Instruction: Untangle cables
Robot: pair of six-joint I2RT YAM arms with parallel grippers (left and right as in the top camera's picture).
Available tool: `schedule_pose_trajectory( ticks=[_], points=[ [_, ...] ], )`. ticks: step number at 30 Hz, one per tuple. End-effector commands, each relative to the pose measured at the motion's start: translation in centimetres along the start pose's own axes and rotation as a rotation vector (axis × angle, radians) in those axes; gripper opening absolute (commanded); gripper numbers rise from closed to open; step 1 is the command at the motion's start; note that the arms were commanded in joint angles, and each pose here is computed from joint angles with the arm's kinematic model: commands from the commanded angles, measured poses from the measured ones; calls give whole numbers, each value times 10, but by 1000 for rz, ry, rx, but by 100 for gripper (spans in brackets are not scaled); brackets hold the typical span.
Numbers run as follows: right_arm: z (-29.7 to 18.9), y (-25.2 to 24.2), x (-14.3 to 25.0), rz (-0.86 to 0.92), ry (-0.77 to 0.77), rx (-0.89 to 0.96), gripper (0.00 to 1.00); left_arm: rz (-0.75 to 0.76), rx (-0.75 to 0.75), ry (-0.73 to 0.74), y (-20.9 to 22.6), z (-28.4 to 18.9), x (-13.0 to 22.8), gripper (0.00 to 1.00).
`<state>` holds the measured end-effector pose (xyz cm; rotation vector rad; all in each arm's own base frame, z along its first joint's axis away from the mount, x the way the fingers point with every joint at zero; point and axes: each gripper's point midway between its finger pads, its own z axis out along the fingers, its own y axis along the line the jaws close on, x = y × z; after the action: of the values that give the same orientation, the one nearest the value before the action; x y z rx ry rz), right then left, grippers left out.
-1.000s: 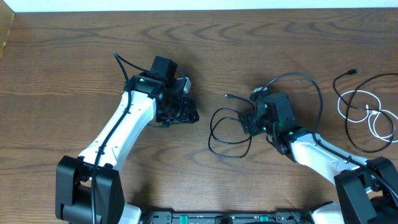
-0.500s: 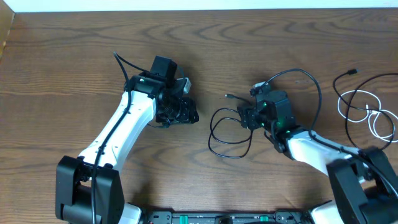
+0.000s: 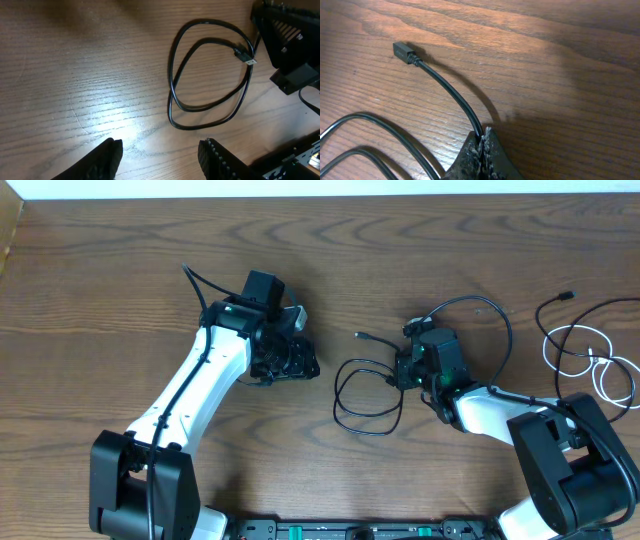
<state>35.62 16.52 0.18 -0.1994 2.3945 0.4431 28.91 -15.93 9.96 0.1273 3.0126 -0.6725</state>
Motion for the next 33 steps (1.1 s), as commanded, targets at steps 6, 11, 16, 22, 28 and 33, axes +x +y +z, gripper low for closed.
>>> schedule_pose_trajectory(
  ticks=[6,11,16,22,28,33],
  points=[
    [-20,16,7,40,78,-82,1,6,-8,6,2,2,0,54],
    [-60,30,-9,31,76,-110,1,8,-7,1,2,2,-1,54],
    [-127,87,-70,-132,-115,-359,1,11,-5,-4,1,2,-3,54],
    [-218,108,-156,-180,-465,-413,1,10,-5,-4,1,2,-3,54],
    [-279,107,-206,-82,-719,-446,1,10,11,0,-1,2,-2,55],
    [-298,108,-223,-60,-816,-474,1,63,198,10,-34,-2,-2,77]
  ],
)
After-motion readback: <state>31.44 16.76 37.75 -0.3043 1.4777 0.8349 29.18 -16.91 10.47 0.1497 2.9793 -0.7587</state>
